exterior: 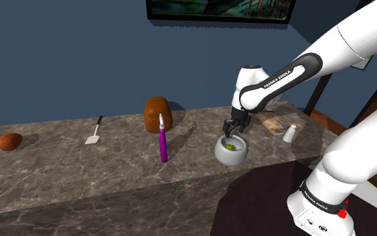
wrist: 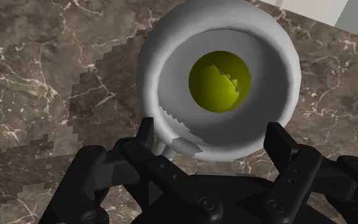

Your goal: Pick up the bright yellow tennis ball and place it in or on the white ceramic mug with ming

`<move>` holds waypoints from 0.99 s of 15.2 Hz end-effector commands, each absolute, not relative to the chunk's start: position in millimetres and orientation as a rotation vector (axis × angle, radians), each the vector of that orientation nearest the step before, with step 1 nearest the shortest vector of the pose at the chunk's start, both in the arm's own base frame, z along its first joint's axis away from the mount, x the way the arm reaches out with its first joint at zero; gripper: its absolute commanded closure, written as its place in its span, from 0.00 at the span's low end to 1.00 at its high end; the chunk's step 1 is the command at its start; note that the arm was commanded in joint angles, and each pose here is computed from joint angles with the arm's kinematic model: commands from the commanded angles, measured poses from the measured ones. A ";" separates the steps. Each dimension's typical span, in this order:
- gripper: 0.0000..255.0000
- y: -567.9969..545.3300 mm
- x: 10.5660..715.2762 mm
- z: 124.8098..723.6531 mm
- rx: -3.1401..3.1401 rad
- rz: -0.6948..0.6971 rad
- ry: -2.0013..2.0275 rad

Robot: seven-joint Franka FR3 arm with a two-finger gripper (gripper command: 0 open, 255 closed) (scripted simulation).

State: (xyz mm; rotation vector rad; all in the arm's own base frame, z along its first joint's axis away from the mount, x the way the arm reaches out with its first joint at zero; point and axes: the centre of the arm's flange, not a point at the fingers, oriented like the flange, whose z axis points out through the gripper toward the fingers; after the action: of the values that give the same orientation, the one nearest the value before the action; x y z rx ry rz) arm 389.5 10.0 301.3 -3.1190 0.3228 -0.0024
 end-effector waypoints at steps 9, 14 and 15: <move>0.00 9.8 389.4 351.3 -3.119 -0.002 0.323; 0.00 9.8 389.4 351.3 -3.119 -0.002 0.323; 0.00 9.8 389.4 351.3 -3.119 -0.002 0.323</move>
State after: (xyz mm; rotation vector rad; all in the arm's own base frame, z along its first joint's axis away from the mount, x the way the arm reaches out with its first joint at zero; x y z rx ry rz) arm 389.4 9.8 351.3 -3.1190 0.3228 -0.0025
